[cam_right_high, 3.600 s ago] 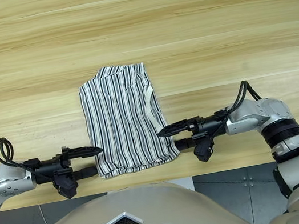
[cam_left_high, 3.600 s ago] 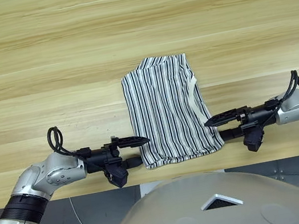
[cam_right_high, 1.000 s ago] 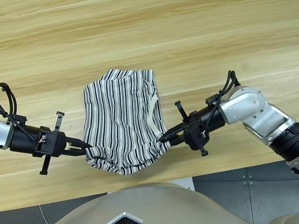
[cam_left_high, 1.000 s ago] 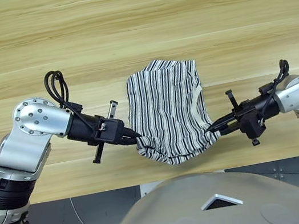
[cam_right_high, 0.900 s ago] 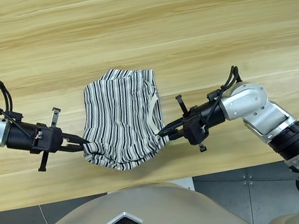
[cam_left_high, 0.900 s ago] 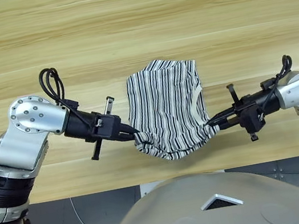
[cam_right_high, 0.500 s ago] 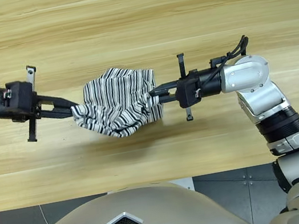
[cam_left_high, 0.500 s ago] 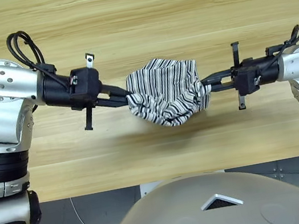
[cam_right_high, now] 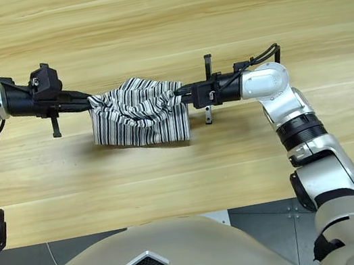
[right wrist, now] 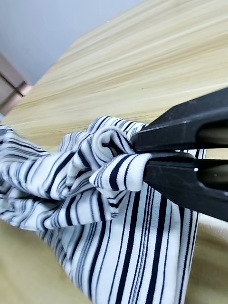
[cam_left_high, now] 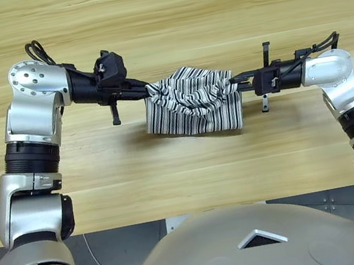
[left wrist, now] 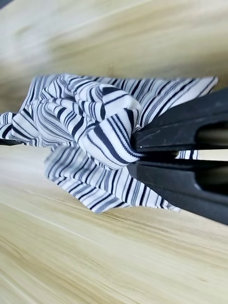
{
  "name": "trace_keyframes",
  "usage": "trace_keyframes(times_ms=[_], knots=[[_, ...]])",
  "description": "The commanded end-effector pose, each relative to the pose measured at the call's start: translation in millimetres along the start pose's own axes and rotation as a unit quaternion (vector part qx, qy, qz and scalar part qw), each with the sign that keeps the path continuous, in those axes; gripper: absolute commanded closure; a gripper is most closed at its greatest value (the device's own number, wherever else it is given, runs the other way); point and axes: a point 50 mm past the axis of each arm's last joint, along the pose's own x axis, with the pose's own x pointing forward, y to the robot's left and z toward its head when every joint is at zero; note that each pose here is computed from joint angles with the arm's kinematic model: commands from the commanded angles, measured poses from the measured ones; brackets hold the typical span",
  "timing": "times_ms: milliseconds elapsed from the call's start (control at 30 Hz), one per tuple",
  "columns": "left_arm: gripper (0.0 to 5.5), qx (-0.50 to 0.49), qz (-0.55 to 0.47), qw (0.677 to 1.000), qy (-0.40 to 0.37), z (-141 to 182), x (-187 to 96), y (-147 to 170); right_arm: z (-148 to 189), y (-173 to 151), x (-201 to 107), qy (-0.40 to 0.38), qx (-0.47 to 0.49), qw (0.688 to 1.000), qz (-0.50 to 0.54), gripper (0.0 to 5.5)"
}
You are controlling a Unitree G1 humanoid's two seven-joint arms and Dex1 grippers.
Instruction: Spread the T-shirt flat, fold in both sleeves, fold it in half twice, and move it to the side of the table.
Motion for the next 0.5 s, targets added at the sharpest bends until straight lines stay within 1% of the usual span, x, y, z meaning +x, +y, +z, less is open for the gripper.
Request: trace_keyframes(times_ms=[33,67,100,167,200,267,333,400,500], knots=[[5.38,-0.023,0.022,0.999,0.004,-6,2,14,-9,-14,5,0.016,0.0,1.0,-0.024,5.4],[5.38,-0.033,0.026,0.999,0.003,-9,3,16,-11,-15,6,0.02,0.006,0.999,-0.029,5.4],[5.08,-0.045,0.032,0.998,0.004,-13,5,19,-14,-18,7,0.022,0.011,0.999,-0.04,5.4],[4.82,-0.074,0.041,0.996,-0.001,-18,7,24,-17,-23,10,0.025,0.022,0.998,-0.061,5.4],[4.67,-0.084,0.046,0.995,-0.004,-21,8,25,-19,-24,11,0.026,0.03,0.997,-0.07,5.1],[4.32,-0.095,0.059,0.994,-0.003,-26,11,28,-24,-23,13,0.026,0.054,0.995,-0.079,4.77],[4.12,-0.096,0.069,0.993,0.013,-33,13,28,-26,-21,15,0.018,0.081,0.993,-0.087,4.47],[4.11,-0.102,0.078,0.992,0.014,-36,12,29,-28,-19,16,0.007,0.111,0.989,-0.094,4.18],[4.11,-0.107,0.094,0.99,0.016,-39,11,32,-31,-18,17,-0.021,0.183,0.978,-0.1,4.11]])
